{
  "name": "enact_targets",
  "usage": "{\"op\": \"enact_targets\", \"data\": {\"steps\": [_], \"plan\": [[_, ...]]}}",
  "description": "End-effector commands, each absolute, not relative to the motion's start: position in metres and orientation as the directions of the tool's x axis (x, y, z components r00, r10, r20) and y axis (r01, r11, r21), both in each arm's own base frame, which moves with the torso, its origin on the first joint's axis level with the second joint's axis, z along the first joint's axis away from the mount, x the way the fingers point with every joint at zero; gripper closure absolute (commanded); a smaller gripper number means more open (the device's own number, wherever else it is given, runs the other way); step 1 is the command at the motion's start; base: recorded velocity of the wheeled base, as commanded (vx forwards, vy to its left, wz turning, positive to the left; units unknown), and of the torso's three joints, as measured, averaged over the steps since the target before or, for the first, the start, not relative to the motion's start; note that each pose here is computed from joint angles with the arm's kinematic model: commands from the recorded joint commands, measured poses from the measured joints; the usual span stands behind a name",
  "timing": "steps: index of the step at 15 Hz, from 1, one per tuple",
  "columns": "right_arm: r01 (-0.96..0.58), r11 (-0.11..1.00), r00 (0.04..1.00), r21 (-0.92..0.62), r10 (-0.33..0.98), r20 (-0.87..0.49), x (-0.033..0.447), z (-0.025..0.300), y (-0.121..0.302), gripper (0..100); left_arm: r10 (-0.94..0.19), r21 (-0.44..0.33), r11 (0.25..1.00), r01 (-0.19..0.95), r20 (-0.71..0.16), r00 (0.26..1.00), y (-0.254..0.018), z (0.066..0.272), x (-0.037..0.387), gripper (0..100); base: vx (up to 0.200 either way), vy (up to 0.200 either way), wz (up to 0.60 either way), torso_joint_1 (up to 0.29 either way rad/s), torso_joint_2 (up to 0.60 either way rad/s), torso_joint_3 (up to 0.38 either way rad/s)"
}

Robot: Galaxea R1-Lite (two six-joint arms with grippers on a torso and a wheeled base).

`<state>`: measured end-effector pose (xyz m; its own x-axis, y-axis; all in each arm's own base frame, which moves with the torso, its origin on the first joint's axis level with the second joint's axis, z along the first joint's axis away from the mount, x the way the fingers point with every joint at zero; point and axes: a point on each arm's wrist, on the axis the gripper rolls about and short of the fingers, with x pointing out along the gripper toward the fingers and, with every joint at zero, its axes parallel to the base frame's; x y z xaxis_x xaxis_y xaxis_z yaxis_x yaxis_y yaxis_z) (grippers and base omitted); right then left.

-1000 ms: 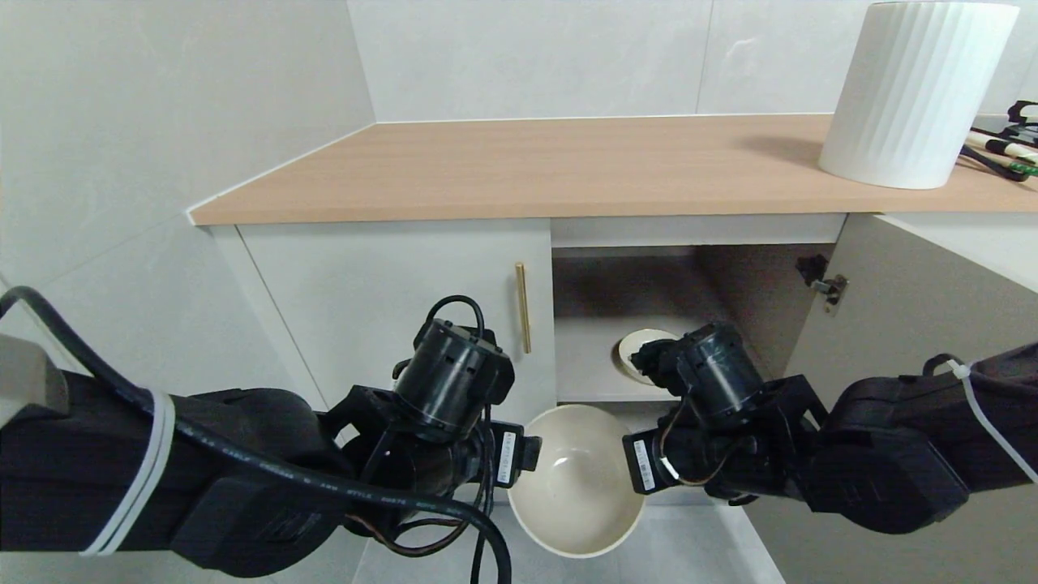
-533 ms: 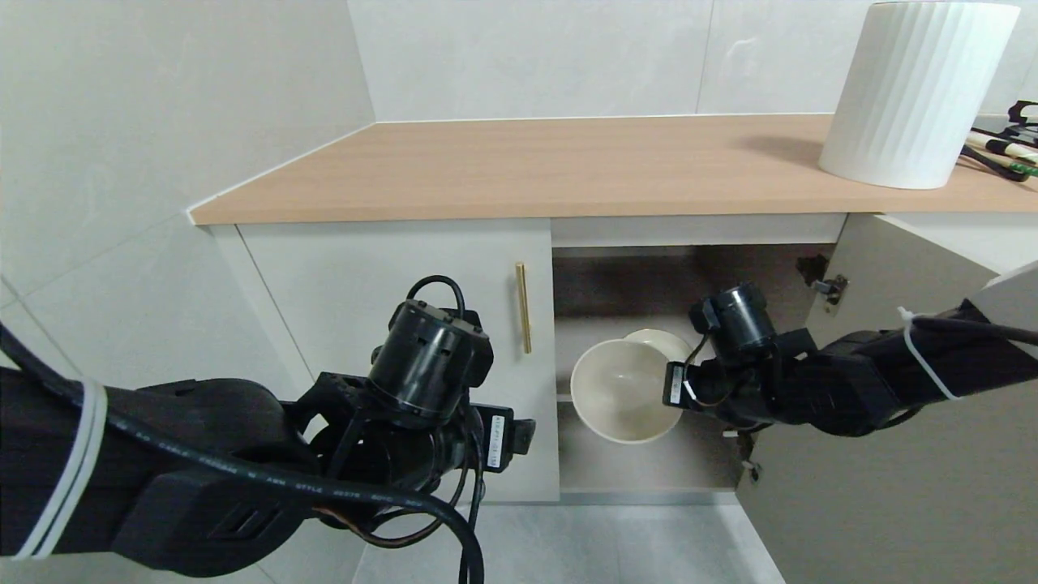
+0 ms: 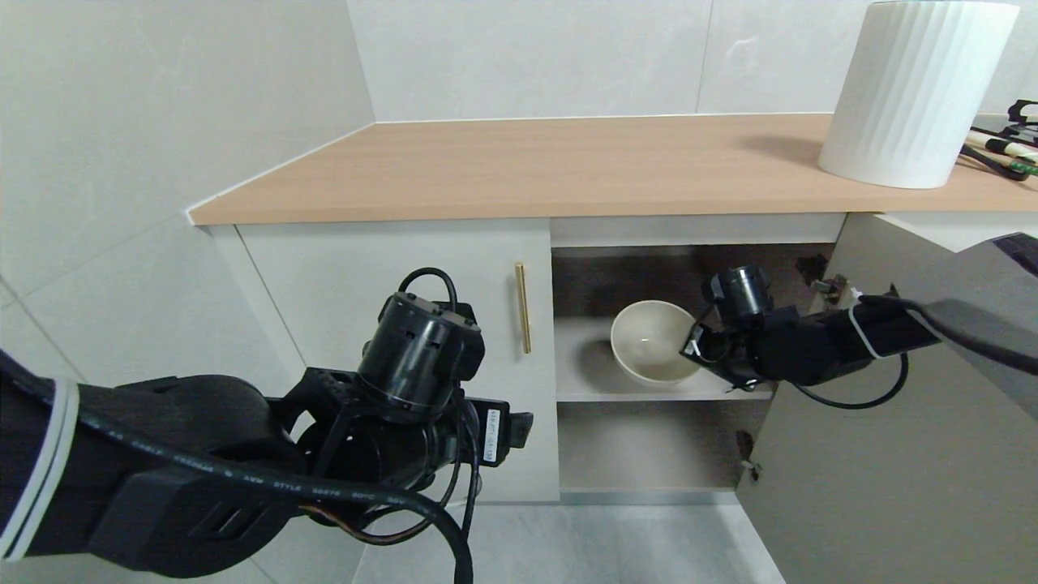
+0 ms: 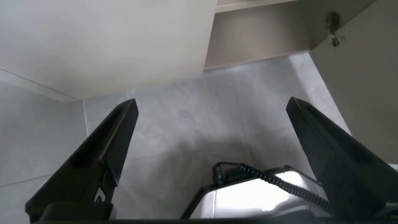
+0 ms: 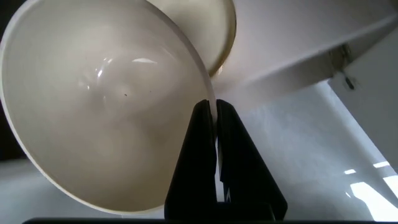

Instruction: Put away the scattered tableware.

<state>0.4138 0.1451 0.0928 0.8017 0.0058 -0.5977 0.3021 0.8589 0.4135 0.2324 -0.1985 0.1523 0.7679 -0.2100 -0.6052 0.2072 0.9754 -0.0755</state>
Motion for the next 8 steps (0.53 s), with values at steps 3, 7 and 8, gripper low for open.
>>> {"op": "enact_targets", "data": {"steps": [3,7,8], "plan": [[0.335,0.842,0.804,0.422,-0.022,-0.594,0.448,0.066,0.141,100,-0.211,-0.08,0.976,0.205,-0.606,0.767,-0.199,0.151,0.233,0,0.0,0.0,0.0,0.0,0.0,0.0],[0.335,0.838,0.812,0.431,-0.024,-0.584,0.46,0.059,0.142,100,-0.215,-0.087,0.975,0.204,-0.596,0.774,-0.2,0.151,0.235,0,0.0,0.0,0.0,0.0,0.0,0.0],[0.342,0.833,0.815,0.434,-0.034,-0.578,0.464,0.057,0.141,100,-0.215,-0.087,0.975,0.204,-0.596,0.774,-0.2,0.151,0.235,0,0.0,0.0,0.0,0.0,0.0,0.0]]}}
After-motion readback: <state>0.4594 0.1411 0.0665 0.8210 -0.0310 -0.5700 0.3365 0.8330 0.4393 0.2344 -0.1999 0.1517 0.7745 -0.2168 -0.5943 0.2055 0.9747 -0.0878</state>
